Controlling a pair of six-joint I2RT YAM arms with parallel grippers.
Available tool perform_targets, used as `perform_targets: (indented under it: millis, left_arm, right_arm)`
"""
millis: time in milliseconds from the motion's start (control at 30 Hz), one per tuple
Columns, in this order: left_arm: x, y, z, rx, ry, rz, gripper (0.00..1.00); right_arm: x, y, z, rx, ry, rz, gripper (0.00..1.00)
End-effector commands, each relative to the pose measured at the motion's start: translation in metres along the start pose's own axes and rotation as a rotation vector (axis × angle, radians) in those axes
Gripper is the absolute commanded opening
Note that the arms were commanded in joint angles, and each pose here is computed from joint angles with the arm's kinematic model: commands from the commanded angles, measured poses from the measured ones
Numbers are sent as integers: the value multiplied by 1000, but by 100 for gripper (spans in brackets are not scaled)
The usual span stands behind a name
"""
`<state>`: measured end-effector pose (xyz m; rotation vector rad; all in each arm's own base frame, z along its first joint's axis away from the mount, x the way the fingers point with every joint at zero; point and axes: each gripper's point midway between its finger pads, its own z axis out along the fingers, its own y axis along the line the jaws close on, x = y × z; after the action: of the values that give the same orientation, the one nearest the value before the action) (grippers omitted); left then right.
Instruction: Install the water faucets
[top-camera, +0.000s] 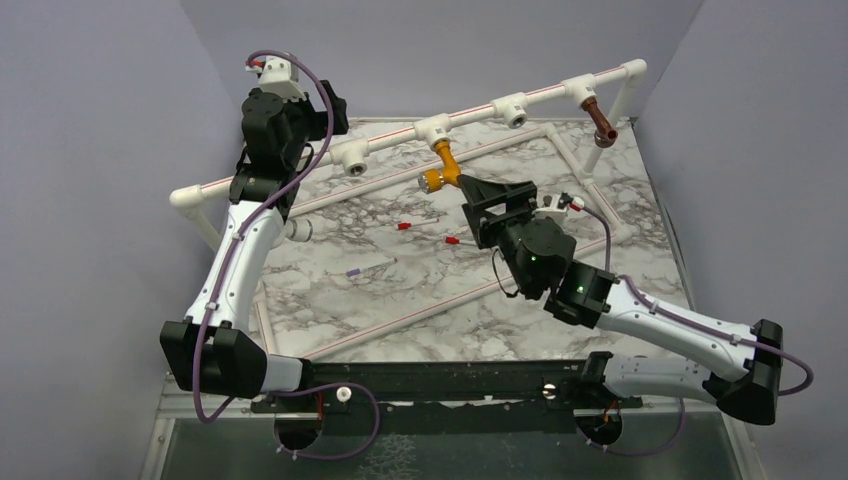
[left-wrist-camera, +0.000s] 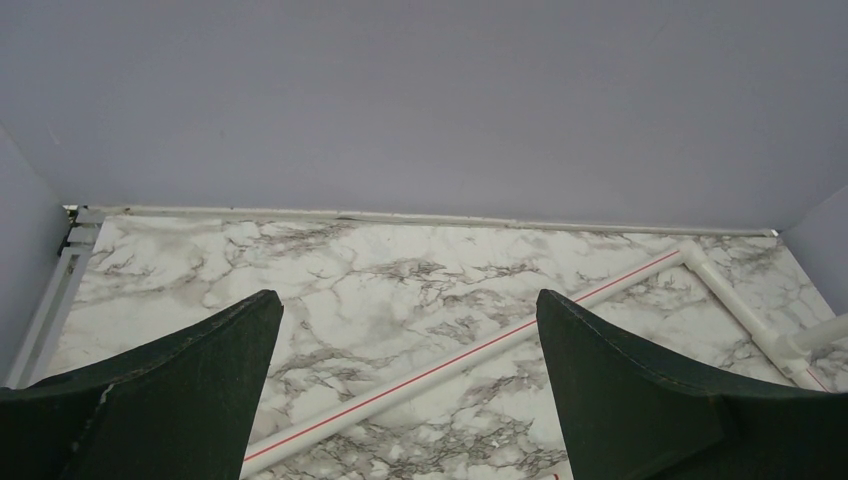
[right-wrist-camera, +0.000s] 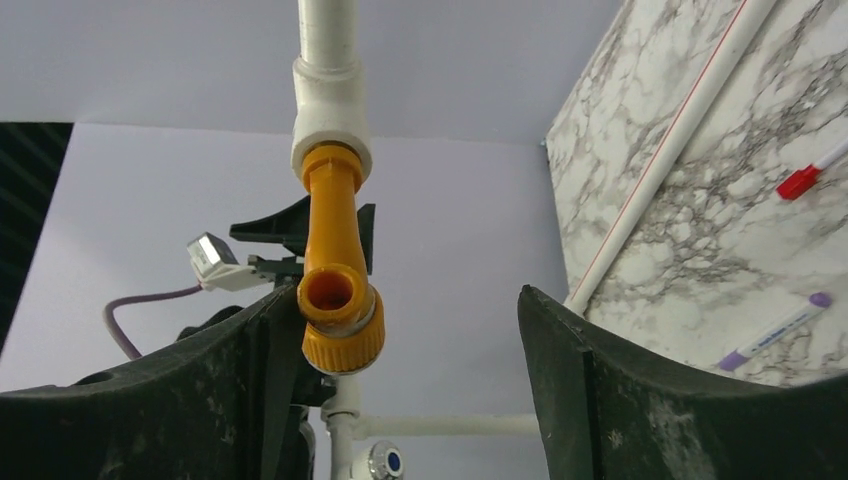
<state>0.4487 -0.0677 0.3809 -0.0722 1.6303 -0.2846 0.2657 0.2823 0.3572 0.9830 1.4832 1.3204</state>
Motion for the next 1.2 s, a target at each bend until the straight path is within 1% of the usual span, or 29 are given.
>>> perform_targets:
  millis: [0,133,267,400,533,567,633,767,867,1033,1167]
  left_arm:
    - [88,33,-4,-73,275,-26,99]
    - [88,33,-3,-74,275,-28,99]
    - [88,34,-3,-74,276,-28,99]
    - [88,33,-4,-73,275,-28,99]
    - [88,33,-4,-71,276,-30,99]
    - [88,33,-4,-70,276,-30,99]
    - [88,33,-4,-71,276,-30,99]
    - [88,33,-4,-71,275,-30,99]
    - [88,32,-4,-69,276,-32,99]
    - [87,32,-4,-68,273,-32,99]
    - [87,32,-4,-69,273,-32,99]
  right_arm:
    - [-18,4,-13,-42,-32,-173,81]
    - [-32,13,-22,-68,-48,-354,81]
    - [-41,28,-27,-103,-54,-617,78]
    - [-48,45,-32,-180,-61,-893,77]
    - [-54,63,-39,-281,-79,-1223,74]
    - [-57,66,-40,-303,-90,-1352,74]
    - [-59,73,-42,-356,-98,-1546,74]
    - [-54,77,-48,-473,-69,-1888,78]
    - [-42,69,-52,-587,-15,-2124,79]
    - [-24,59,-51,-739,47,-2421,78]
    - [-19,58,-41,-764,35,-2581,78]
